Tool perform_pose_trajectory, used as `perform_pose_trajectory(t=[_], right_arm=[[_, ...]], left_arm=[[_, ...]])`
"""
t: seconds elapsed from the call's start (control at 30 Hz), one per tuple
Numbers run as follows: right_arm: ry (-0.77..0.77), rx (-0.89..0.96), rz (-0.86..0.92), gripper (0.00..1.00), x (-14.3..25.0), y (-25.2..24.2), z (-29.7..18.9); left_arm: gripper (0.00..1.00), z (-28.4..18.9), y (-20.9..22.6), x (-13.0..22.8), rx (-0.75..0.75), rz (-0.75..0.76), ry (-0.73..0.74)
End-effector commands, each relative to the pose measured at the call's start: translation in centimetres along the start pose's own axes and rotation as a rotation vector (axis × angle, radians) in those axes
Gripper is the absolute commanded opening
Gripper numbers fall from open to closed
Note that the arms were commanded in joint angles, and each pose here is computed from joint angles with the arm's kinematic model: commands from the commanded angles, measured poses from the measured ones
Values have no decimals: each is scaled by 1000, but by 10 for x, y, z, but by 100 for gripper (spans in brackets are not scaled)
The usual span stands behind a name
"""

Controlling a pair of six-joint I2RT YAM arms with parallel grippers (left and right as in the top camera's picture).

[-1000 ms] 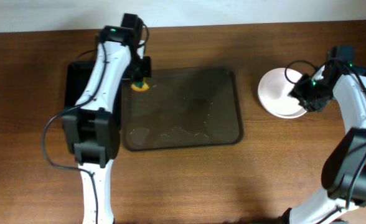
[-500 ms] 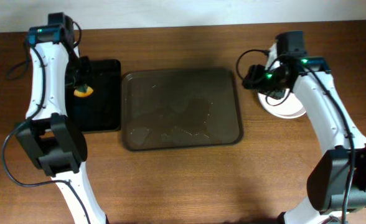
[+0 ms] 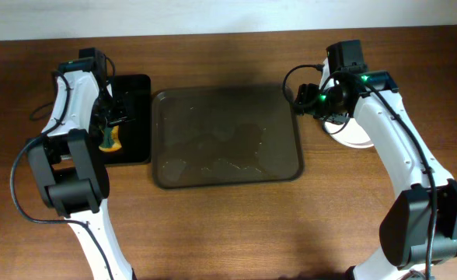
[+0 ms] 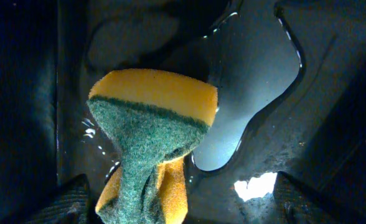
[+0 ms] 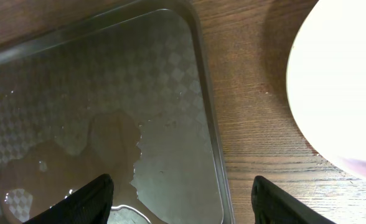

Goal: Clean dirty plates on tray and stack at the side
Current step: 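Lower the sponge into the small black tray and release with left gripper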

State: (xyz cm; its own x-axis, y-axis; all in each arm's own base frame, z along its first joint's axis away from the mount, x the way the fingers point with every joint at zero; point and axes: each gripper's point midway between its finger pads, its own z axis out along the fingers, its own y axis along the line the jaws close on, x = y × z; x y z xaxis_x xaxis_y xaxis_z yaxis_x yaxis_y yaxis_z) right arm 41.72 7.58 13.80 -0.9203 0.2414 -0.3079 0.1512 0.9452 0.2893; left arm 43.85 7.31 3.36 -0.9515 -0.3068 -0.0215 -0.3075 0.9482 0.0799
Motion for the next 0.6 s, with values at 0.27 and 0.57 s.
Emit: perform_pose_trajectory(t=[0.27, 0.57], right_arm=[[-8, 15, -8, 70, -2, -1, -7], [-84, 15, -82, 70, -26, 15, -70]], left_arm=[[97, -113, 2, -23, 55, -14, -220], [99, -214, -7, -4, 170, 2, -437]])
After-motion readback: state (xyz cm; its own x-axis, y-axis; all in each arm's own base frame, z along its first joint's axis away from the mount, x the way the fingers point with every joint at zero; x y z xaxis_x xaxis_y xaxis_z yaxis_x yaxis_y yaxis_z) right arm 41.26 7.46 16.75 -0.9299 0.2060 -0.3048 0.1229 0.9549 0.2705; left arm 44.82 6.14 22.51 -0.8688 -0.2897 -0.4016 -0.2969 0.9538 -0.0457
